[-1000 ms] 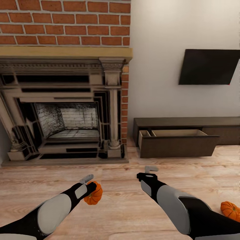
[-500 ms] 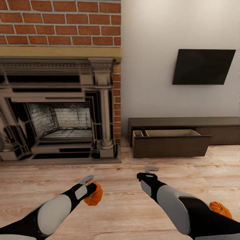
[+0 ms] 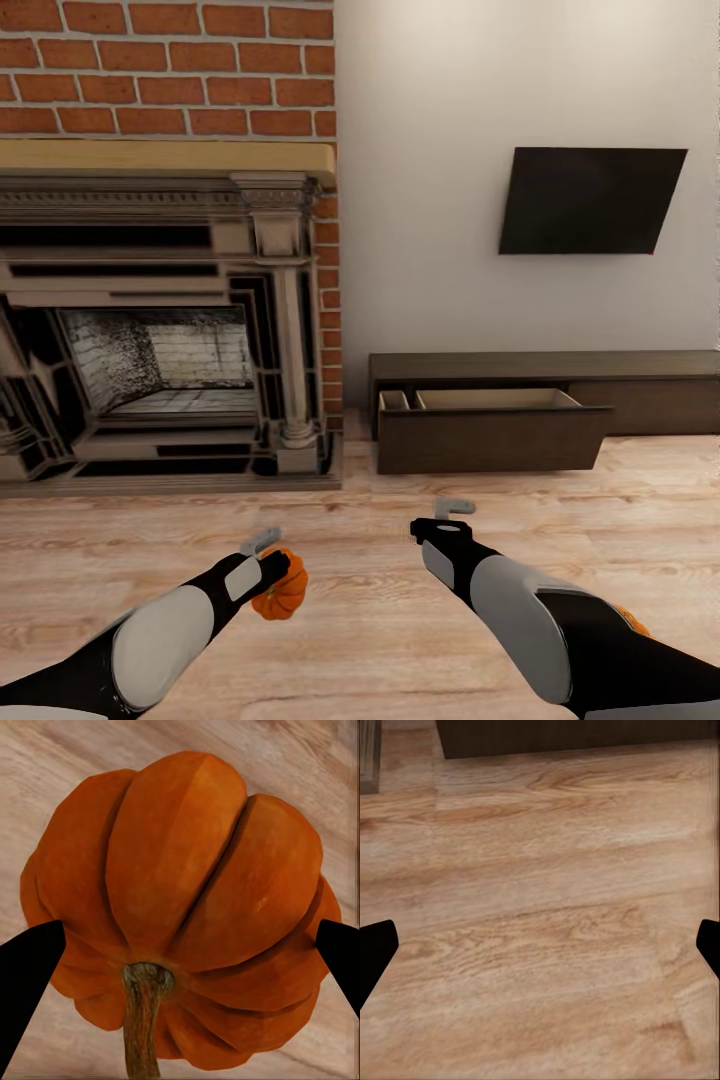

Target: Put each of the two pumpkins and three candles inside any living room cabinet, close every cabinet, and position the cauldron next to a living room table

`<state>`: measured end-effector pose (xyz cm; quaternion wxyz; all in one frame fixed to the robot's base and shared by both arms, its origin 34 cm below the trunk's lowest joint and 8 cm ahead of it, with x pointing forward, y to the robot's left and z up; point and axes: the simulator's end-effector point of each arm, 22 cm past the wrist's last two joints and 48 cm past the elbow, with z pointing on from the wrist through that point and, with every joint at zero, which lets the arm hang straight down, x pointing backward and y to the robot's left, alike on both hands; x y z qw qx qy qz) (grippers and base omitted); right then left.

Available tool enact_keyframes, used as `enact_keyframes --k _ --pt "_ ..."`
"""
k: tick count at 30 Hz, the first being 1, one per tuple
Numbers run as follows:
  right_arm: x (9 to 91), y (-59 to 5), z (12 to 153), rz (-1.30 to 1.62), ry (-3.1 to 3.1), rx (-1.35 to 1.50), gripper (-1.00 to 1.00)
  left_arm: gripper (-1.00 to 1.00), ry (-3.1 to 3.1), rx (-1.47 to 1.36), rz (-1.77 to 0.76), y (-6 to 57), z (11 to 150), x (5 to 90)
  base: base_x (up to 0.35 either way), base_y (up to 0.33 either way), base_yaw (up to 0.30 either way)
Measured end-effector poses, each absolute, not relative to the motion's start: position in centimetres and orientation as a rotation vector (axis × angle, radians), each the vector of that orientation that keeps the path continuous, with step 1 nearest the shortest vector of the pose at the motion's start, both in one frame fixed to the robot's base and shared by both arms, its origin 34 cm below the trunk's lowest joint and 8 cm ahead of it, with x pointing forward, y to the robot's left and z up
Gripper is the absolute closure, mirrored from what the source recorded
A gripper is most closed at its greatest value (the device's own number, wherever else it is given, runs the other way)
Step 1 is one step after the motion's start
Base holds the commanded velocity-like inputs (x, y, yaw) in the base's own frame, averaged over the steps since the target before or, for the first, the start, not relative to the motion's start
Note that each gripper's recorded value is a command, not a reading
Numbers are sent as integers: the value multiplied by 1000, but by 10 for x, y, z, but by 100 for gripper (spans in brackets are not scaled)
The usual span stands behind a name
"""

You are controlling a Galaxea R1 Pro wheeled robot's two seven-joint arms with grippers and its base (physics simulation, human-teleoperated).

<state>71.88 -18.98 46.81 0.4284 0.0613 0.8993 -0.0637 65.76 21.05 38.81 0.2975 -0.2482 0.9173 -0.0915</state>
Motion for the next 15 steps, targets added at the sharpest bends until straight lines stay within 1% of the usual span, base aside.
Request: enact_keyframes --k 5,11,15 --pt "719 -190 468 -159 2246 153 -100 100 2438 -660 -243 210 388 658 0 -280 0" --pt "719 -190 468 -159 2245 153 -100 100 2438 -660 -243 210 388 658 4 -224 0" --pt "718 -190 468 -159 2246 153 -100 100 2438 -660 -243 210 388 658 100 -193 0"
